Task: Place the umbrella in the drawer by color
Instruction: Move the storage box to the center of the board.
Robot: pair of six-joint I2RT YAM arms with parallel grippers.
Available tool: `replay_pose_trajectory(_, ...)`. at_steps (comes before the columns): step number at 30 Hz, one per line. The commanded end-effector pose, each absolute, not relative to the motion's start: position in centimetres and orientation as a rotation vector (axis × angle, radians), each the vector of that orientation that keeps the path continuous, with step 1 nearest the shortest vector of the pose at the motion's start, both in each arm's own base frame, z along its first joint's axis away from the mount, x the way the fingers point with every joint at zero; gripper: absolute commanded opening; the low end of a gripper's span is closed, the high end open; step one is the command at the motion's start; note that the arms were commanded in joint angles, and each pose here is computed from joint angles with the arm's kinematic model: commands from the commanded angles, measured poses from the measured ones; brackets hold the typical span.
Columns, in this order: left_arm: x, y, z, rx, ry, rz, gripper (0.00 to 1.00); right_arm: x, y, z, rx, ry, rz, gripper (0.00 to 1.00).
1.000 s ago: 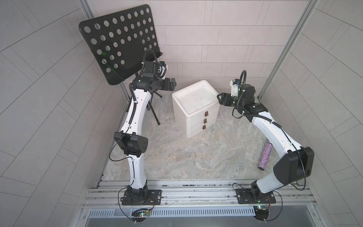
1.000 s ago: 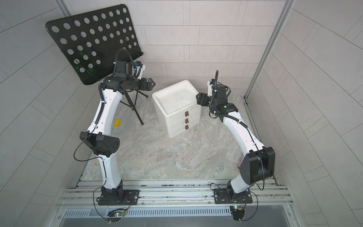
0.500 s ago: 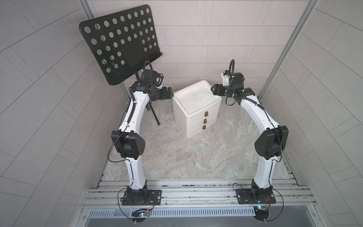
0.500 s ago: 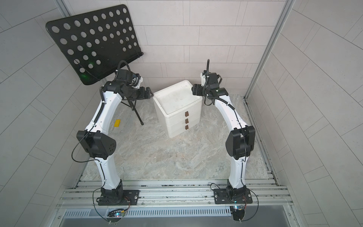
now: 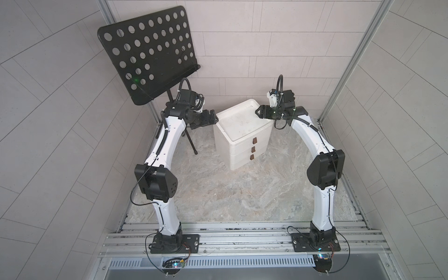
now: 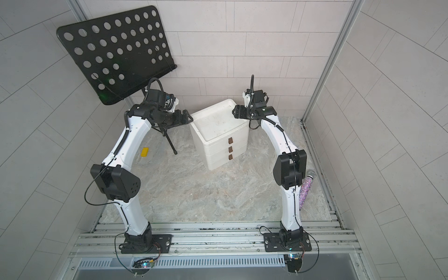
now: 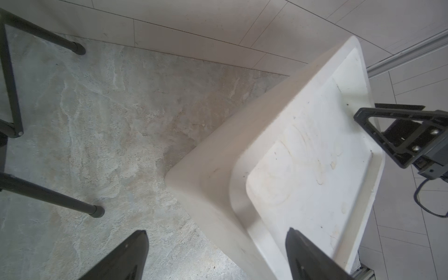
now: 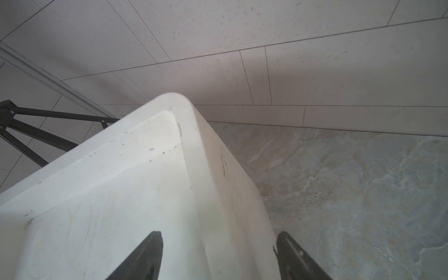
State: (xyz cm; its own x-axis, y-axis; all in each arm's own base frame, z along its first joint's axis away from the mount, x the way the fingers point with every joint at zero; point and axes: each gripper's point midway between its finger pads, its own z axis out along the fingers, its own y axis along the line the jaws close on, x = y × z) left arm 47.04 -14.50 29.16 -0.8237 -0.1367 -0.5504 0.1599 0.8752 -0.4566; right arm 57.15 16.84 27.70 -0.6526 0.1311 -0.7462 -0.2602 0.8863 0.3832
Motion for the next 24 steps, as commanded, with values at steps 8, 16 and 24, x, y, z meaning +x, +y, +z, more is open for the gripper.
replay_pose_trajectory(8,46.8,-17.5,28.6,0.108,2.452,-0.655,0.96,55.6,18.1,27.4,-0.131,2.224,0.647,0.75)
replay_pose_trajectory(16,47.3,-17.9,27.5,0.132,2.465,-0.638,0.96,54.8,18.4,27.2,-0.135,2.223,0.664,0.73)
replay_pose_trajectory(24,47.3,-18.8,27.1,0.175,2.468,-0.653,0.96,53.4,19.5,27.4,-0.158,2.219,0.688,0.73)
